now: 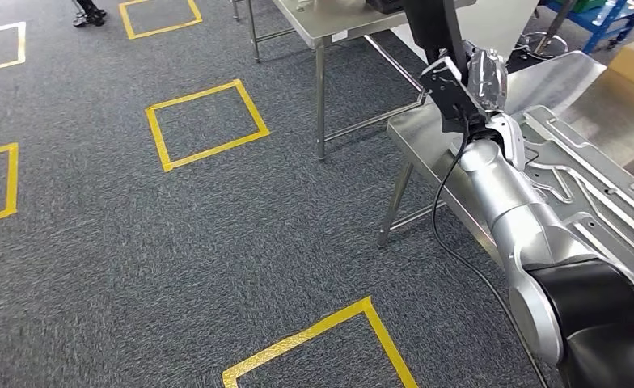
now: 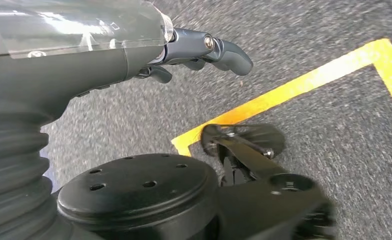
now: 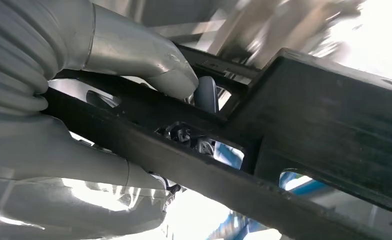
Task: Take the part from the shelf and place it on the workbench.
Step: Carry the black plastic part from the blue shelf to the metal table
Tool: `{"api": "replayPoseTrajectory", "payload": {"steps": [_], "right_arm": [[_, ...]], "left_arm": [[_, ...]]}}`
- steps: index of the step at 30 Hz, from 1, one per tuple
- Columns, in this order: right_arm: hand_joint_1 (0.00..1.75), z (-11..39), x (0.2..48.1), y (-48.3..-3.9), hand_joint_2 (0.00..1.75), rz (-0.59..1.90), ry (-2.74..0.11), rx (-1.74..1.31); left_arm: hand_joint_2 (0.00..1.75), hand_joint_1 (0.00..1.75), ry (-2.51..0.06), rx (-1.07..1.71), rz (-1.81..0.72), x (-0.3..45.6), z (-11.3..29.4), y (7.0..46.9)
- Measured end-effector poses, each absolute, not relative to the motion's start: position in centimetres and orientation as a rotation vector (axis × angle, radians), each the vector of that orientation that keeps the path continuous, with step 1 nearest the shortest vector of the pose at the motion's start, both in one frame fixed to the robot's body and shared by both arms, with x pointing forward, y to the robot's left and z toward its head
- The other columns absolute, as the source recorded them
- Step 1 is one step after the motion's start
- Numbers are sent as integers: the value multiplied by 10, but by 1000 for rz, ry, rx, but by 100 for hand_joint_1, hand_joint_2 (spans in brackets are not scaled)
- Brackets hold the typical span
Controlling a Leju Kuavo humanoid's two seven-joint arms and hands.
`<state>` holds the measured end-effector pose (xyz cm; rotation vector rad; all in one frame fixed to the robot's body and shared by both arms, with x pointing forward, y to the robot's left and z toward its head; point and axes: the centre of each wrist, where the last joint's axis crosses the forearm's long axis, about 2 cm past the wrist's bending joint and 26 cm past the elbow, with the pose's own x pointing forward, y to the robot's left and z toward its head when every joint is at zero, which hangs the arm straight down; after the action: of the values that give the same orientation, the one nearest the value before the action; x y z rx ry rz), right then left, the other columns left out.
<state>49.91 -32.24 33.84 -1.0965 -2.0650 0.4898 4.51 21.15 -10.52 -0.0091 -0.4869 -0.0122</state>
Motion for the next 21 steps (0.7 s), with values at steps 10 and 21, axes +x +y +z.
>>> {"api": "replayPoseTrajectory", "payload": {"steps": [10,21], "right_arm": [[175,363,506,-306,175,820,-1829,-1560],[175,365,510,-286,175,1095,-1585,-1819]], "left_arm": [[175,0,-476,-1,4,43,-105,211],[175,0,-482,5,31,45,-105,210]]}}
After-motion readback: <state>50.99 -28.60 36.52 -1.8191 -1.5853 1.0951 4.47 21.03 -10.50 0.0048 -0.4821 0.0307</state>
